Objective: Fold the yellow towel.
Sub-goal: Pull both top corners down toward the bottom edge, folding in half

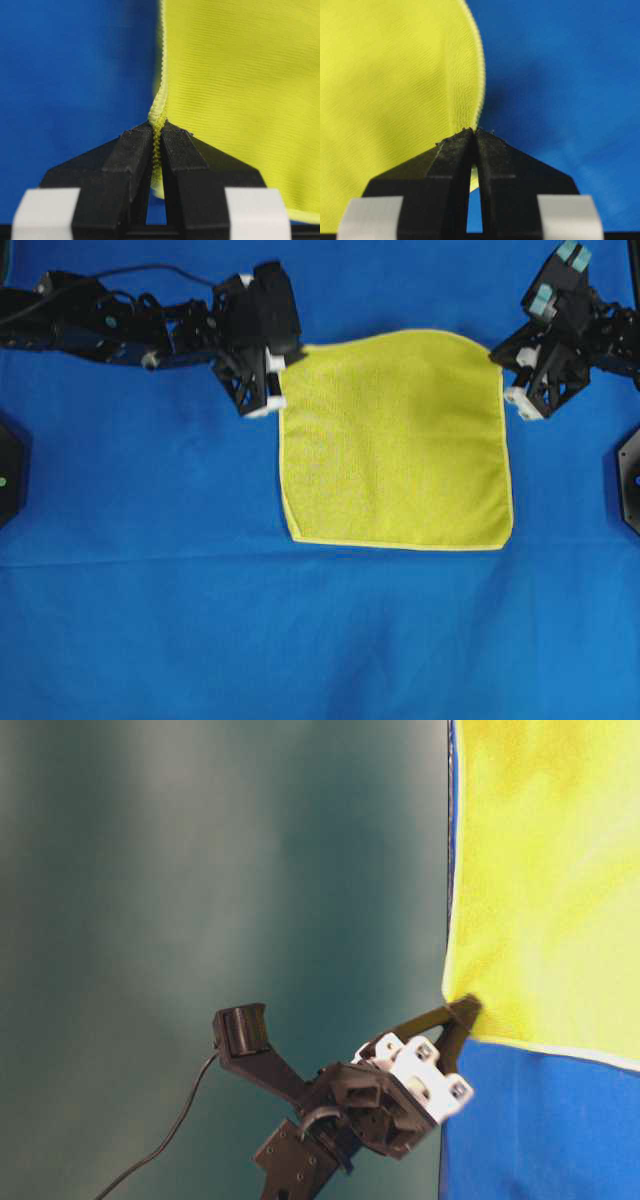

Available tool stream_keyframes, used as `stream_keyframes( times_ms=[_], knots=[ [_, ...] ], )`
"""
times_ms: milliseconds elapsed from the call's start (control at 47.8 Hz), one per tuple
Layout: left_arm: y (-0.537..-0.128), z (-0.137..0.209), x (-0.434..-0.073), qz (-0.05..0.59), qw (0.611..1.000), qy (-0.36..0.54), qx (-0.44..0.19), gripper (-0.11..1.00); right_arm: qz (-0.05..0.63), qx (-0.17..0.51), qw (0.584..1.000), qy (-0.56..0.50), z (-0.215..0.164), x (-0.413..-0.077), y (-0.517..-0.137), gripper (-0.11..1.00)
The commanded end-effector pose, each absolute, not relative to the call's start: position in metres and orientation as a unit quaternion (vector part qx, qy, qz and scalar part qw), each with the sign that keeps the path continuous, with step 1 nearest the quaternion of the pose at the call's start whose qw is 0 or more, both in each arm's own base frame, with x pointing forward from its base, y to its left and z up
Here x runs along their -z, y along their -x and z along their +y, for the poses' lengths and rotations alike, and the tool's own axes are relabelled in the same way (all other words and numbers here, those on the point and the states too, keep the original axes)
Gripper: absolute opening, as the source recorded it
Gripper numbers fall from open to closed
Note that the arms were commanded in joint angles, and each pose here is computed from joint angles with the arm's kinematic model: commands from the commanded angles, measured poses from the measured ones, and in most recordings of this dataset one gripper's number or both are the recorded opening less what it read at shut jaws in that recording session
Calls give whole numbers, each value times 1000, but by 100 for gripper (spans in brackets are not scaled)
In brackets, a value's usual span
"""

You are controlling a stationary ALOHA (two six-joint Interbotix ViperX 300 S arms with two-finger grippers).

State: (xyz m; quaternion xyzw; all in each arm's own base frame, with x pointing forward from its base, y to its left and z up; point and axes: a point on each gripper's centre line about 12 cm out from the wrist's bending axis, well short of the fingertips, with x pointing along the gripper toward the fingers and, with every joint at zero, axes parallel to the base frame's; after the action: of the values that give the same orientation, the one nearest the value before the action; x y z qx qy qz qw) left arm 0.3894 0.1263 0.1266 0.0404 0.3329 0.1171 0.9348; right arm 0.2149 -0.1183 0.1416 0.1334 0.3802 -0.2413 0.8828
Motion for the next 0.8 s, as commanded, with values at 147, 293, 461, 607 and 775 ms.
stream_keyframes(
  times_ms=[147, 293, 461, 607, 775],
  knots=[
    [-392, 73, -133, 326, 942, -61, -57, 3, 397, 176, 886, -164, -70, -142, -217, 3],
    [-395, 37, -129, 328, 943, -61, -20, 3, 410, 127, 884, -183, -38, -140, -219, 3],
    [-396, 3, -127, 327, 943, -60, 17, 3, 422, 76, 882, -195, -5, -139, -223, 3],
    [-397, -23, -126, 329, 941, -68, 47, 3, 433, 37, 877, -206, 21, -138, -223, 3],
    [-398, -46, -126, 327, 939, -78, 74, 3, 443, 8, 871, -212, 41, -136, -222, 3]
  ],
)
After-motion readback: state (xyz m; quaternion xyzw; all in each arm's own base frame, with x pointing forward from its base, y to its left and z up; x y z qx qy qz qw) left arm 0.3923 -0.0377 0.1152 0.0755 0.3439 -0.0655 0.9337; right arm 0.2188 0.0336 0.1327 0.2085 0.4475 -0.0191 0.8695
